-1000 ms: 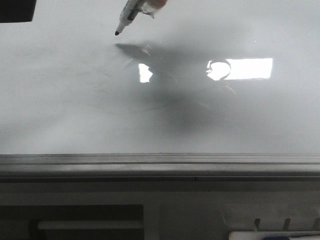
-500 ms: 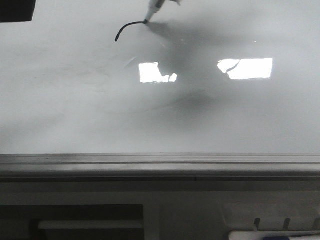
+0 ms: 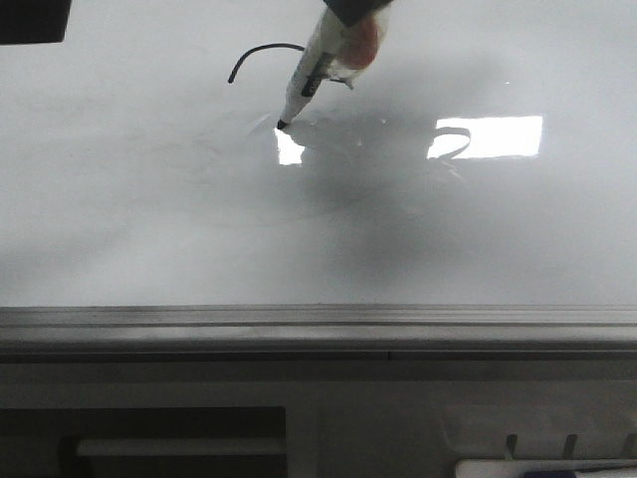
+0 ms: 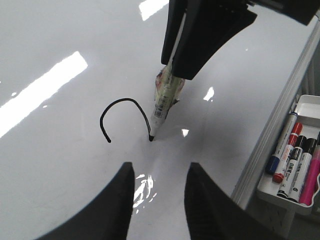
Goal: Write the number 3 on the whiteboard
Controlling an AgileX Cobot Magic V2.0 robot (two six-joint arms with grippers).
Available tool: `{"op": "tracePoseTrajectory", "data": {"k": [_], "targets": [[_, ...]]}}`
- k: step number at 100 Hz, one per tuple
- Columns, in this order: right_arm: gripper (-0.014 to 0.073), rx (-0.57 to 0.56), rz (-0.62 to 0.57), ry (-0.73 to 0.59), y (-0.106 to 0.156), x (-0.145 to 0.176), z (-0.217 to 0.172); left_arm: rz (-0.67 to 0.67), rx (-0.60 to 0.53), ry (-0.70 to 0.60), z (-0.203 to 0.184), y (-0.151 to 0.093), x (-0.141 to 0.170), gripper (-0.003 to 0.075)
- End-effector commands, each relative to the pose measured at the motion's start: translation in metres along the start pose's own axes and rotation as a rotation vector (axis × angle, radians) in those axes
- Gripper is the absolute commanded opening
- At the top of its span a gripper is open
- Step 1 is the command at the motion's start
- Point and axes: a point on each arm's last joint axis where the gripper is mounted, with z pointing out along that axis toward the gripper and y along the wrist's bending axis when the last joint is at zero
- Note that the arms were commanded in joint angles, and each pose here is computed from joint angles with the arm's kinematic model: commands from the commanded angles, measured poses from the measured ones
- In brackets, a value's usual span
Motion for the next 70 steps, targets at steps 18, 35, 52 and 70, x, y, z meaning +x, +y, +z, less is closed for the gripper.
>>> {"op": "tracePoseTrajectory", "data": {"k": [18,35,52,70], "targets": [[-0.0059,0.022,-0.019,0.045,-0.001,0.005,-0.022,-0.024,-0.03,-0.102,-0.002,0.006,-0.016,0.0217],[-0.0062,-0.044,-0.076,0.025,0.022,-0.006,0.007,-0.024,-0.03,-0.102,-0.002,0.006,-0.016,0.0217],[-0.0061,-0.054,-0.082,-0.009,0.027,-0.017,0.023,-0.024,-0.028,-0.092,-0.002,0.006,-0.016,0.0217],[-0.0061,-0.071,-0.069,-0.052,0.029,-0.02,-0.007,-0.024,-0.022,-0.059,-0.002,0.005,-0.013,0.0218]]}}
